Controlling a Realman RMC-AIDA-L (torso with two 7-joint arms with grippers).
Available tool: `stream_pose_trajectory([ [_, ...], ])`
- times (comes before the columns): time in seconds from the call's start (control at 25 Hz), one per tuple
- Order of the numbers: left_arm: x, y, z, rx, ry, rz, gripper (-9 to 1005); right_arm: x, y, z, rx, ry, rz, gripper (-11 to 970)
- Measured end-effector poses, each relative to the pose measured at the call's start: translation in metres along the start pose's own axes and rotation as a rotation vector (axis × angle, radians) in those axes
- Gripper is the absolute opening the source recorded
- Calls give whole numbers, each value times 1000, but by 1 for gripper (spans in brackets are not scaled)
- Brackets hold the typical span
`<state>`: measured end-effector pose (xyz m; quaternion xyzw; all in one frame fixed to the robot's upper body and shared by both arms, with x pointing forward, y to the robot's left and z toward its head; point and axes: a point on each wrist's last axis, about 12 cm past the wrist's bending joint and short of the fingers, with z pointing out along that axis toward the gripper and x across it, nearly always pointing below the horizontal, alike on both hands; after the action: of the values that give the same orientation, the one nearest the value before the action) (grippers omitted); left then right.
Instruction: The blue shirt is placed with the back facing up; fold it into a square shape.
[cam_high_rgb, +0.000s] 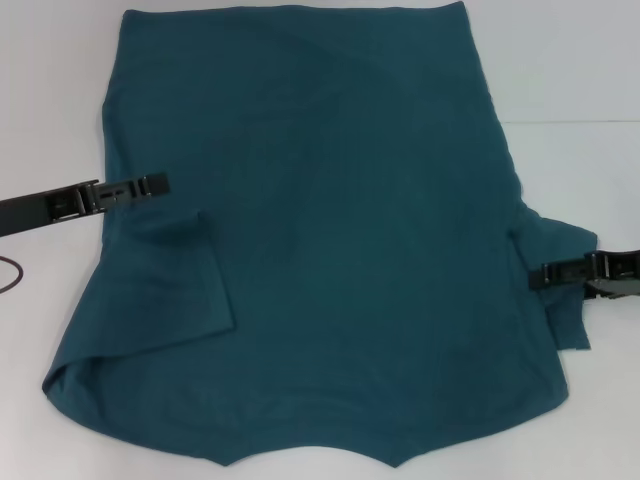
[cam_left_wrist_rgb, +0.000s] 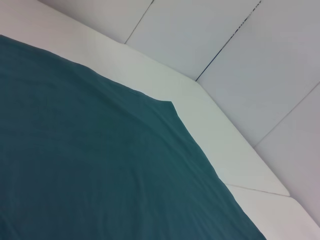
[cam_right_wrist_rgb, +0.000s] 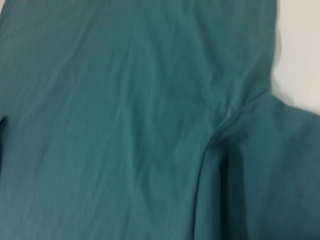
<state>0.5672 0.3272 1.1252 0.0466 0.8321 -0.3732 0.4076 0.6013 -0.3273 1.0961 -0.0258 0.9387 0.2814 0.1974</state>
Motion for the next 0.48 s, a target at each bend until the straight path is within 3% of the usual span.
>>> stream_pose_trajectory([
  [0.48,-2,1,0,-6,-18,-2,960,-2,6,3,-19,4,-11,928],
])
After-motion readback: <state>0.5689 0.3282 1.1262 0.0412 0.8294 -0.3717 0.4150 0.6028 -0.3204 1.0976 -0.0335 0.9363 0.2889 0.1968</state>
